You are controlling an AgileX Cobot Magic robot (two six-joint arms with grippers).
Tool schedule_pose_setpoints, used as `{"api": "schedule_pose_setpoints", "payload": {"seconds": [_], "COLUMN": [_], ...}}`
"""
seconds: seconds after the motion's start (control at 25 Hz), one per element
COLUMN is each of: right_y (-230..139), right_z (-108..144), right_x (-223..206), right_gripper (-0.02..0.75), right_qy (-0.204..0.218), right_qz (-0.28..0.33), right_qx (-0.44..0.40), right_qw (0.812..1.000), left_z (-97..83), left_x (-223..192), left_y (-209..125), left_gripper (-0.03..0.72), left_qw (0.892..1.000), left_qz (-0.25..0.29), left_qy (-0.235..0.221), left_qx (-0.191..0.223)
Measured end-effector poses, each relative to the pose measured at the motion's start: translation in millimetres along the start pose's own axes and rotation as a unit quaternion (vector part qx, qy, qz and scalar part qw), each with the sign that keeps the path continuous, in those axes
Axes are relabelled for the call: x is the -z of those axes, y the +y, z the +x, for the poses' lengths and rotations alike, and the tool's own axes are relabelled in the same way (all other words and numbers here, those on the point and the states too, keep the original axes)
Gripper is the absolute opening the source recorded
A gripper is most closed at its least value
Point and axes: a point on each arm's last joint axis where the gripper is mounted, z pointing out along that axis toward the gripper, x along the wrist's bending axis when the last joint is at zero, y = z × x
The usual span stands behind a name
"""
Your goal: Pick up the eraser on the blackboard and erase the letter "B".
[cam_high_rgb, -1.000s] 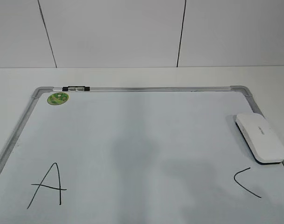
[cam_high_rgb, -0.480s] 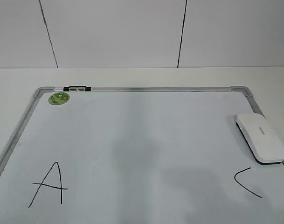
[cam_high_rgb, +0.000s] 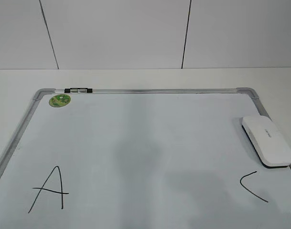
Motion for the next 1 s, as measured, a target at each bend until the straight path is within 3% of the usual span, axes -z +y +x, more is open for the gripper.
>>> {"api": "schedule_pose_setpoints", "payload": {"seconds": [1.0], "right_y": [0.0], "right_z": [0.0], "right_x": [0.0], "right_gripper": [0.531], "right_qy": [0.000], "right_qz": [0.000], "right_qx": [0.001], "right_qw": [1.000], "left_z": [0.0], "left_x": [0.0], "left_y": [0.1], "left_gripper": [0.241], "left_qw": [1.000], "left_qz": [0.000], "left_qy": [0.000], "left_qx": [0.000]}}
